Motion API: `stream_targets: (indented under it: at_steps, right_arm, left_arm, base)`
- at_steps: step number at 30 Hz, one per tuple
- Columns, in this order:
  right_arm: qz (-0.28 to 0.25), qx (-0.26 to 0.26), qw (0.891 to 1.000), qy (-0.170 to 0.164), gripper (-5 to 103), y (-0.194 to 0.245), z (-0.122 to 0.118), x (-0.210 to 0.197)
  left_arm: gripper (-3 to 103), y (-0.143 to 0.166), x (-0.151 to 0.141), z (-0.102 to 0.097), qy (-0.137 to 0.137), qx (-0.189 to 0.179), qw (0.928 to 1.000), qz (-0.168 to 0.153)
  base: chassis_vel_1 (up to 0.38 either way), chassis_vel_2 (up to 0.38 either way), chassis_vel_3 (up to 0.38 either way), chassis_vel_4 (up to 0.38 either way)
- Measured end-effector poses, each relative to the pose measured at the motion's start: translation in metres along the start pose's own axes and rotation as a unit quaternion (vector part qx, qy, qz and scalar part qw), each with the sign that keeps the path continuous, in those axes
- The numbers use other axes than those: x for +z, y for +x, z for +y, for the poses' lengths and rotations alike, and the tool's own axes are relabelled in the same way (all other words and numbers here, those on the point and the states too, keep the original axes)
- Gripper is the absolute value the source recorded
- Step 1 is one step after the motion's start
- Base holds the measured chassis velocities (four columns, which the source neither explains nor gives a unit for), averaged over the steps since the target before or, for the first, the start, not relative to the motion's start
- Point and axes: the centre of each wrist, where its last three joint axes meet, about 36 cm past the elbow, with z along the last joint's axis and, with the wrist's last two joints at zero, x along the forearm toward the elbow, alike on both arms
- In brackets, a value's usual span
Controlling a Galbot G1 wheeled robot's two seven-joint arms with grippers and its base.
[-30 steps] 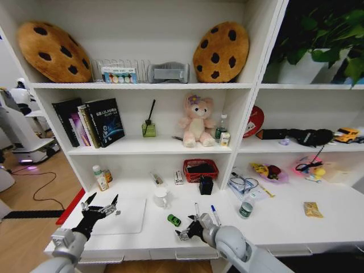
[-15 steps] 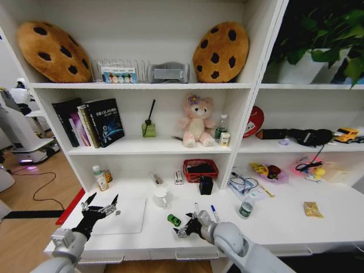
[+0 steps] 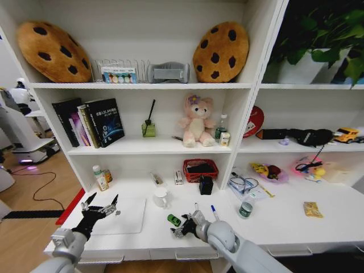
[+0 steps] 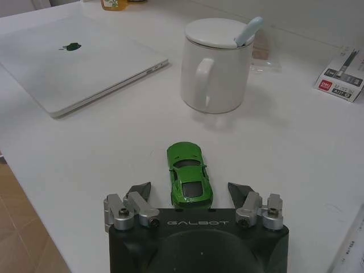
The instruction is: Organize the objects on the table.
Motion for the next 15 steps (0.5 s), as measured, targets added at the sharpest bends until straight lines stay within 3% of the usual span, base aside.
stream_targets:
  at_steps: [2, 4, 6, 13, 15]
  right_arm:
    - [0.0, 0.002, 1.0, -0.001, 63, -0.0016, -0.0008, -0.0004]
    - [0.0, 0.003, 1.0, -0.001, 63, -0.0017, -0.001, -0.0004]
    - [0.0, 0.007, 1.0, 0.001, 56, -0.0019, -0.0014, -0.0008]
    - [-0.002, 0.014, 1.0, 0.004, 55, -0.0026, 0.0011, -0.003]
    - [-0.002, 0.016, 1.0, 0.005, 48, -0.004, 0.0011, -0.0039]
  left_arm:
    - [100, 0.0, 0.0, 0.0, 0.0, 0.0, 1.0, 0.0]
    - [100, 0.0, 0.0, 0.0, 0.0, 0.0, 1.0, 0.0]
    - [100, 0.0, 0.0, 0.0, 0.0, 0.0, 1.0, 0.0]
    - [100, 0.0, 0.0, 0.0, 0.0, 0.0, 1.0, 0.0]
    - [100, 0.0, 0.0, 0.0, 0.0, 0.0, 1.0, 0.0]
  base:
    - [0.0, 0.0, 0.0, 0.0]
    - [0.0, 0.0, 0.0, 0.0]
    - [0.0, 0.0, 0.0, 0.0]
    - [0.0, 0.0, 0.0, 0.0]
    - [0.0, 0.0, 0.0, 0.0]
